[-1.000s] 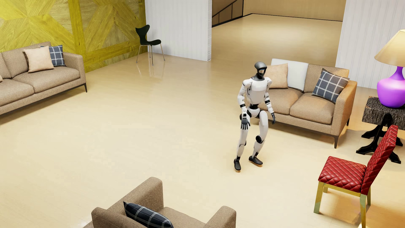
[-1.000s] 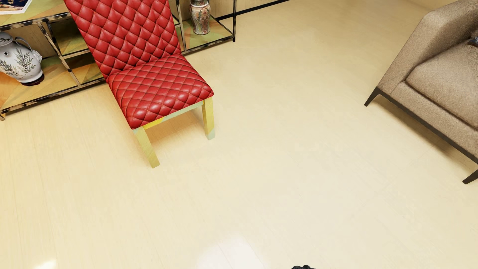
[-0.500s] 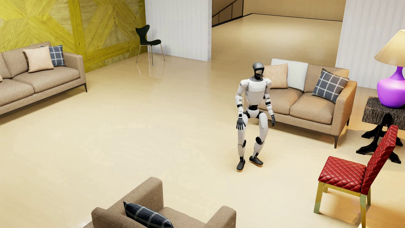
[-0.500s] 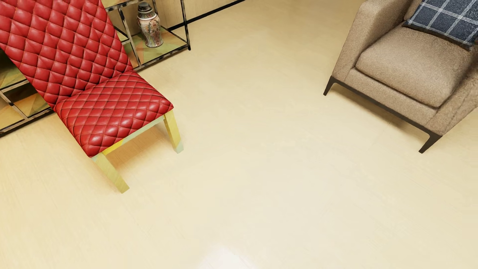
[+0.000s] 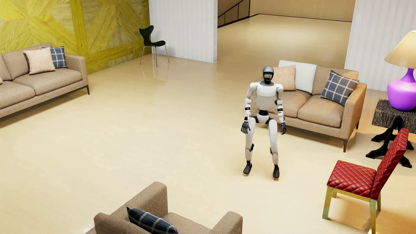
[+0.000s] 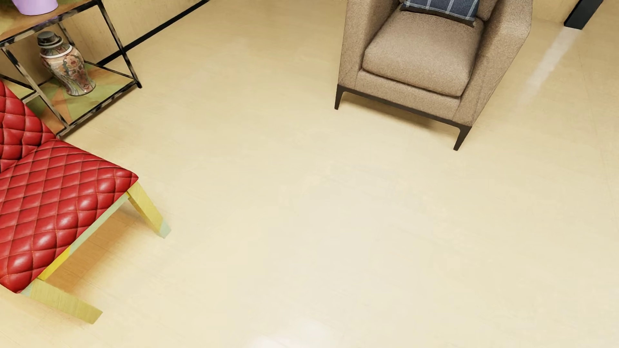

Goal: Move towards the dark chair

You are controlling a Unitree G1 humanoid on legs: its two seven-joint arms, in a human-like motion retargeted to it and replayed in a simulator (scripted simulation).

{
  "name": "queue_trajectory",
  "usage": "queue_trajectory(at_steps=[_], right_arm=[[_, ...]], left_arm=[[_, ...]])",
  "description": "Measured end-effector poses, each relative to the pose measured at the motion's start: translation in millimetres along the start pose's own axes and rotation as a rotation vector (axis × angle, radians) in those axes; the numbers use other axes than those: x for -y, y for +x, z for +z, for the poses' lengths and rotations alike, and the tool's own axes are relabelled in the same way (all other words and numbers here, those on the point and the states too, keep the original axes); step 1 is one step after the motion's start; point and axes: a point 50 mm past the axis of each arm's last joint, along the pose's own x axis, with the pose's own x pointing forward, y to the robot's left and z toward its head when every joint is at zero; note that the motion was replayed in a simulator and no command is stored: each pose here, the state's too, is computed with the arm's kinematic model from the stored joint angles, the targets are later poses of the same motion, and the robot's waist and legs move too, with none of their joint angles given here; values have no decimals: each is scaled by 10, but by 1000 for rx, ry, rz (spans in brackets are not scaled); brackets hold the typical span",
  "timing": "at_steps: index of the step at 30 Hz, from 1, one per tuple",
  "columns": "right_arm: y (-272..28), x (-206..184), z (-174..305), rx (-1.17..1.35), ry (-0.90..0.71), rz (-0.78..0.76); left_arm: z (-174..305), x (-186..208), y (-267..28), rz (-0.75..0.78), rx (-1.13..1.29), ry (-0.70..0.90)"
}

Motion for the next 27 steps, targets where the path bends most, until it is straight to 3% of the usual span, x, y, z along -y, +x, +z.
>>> queue_trajectory(at_steps=[7,13,18,27], right_arm=[[3,8,-122,-46,66,-23],[-42,-265,-287,-114,67,91],[-78,-299,-357,-139,226,78],[-101,-357,-357,-149,195,72]], left_arm=[[-12,115,-9,-51,9,122],[218,-149,28,73,84,29],[350,-232,23,95,159,40],[561,-68,7,32,222,104]])
